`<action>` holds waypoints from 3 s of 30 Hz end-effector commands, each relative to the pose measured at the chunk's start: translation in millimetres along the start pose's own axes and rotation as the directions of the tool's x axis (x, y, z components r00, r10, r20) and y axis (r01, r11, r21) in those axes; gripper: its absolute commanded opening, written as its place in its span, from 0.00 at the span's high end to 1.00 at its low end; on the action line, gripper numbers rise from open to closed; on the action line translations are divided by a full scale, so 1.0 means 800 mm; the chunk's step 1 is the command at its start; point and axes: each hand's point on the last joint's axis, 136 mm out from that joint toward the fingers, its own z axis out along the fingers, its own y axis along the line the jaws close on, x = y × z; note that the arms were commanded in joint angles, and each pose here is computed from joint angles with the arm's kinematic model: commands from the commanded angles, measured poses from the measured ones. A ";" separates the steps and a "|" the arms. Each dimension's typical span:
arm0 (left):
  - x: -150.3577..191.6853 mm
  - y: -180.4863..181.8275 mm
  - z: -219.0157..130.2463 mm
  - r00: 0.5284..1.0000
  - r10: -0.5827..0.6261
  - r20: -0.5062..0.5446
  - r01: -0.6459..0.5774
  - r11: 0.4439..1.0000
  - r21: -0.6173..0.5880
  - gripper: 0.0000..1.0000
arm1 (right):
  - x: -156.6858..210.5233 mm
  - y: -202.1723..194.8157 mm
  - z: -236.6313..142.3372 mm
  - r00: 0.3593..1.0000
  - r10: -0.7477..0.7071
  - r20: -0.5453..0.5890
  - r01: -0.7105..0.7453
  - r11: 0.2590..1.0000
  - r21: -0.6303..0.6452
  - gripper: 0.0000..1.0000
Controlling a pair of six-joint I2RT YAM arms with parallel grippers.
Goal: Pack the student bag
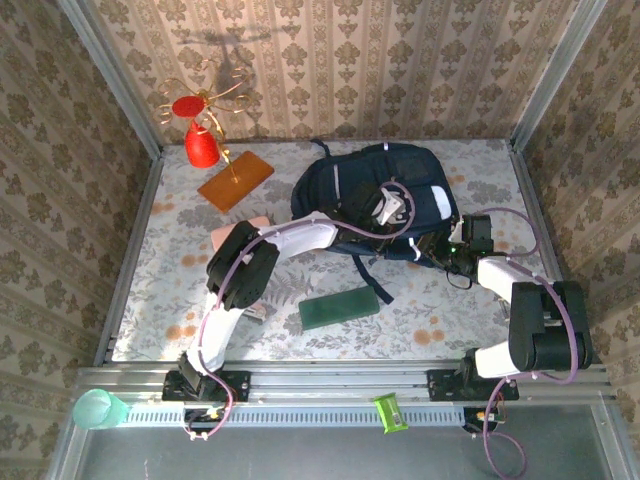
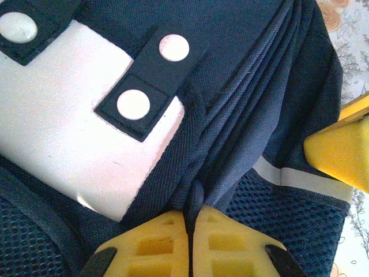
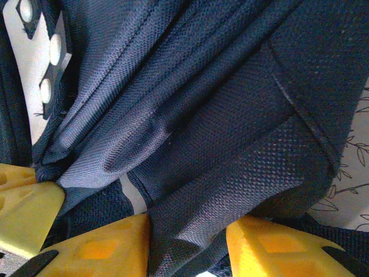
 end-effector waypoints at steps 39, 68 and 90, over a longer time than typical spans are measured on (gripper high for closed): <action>0.025 0.011 0.013 0.991 -0.021 -0.131 0.019 1.000 -0.020 0.68 | 0.013 -0.009 0.013 0.999 0.015 -0.048 -0.015 1.000 0.004 0.60; -0.028 0.003 -0.031 0.989 -0.144 0.011 0.139 0.970 0.199 0.87 | 0.016 -0.013 0.018 0.998 0.016 -0.057 -0.015 1.000 0.009 0.61; 0.008 -0.043 -0.032 0.988 -0.112 -0.106 0.147 0.889 0.433 0.79 | 0.016 -0.015 0.019 0.998 0.020 -0.056 -0.020 1.000 0.010 0.61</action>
